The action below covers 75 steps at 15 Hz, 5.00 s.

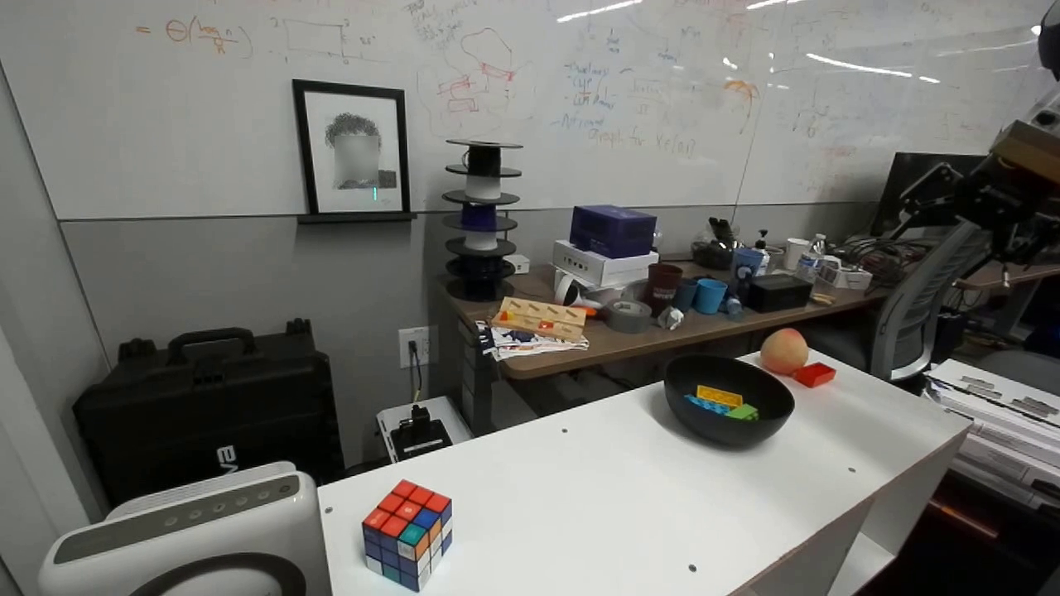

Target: Put the blocks inside the black bowl.

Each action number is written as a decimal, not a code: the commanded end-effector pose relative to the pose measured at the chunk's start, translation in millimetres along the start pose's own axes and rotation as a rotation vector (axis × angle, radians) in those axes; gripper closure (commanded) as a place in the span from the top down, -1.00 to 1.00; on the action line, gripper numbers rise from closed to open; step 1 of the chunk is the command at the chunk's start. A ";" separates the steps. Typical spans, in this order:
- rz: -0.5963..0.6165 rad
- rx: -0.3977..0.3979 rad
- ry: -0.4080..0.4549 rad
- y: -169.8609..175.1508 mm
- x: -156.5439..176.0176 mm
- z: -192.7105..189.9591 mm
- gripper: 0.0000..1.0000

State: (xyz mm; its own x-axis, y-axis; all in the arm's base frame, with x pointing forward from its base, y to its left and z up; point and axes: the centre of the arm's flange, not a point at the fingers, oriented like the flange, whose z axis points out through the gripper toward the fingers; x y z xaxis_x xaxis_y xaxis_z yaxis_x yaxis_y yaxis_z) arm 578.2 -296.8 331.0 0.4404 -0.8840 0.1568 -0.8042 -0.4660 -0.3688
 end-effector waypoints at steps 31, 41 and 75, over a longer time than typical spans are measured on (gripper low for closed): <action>0.642 -0.178 -0.064 13.9 115.5 134.5 1.00; 0.580 -0.260 -0.157 5.9 126.2 228.1 1.00; 0.408 -0.367 -0.181 8.1 61.8 227.2 -0.70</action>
State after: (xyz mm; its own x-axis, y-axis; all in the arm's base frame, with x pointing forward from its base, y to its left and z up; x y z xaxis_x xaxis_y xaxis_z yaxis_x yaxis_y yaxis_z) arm 705.3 -365.6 110.0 0.0482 -0.9943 -0.0954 -0.9982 -0.0446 -0.0400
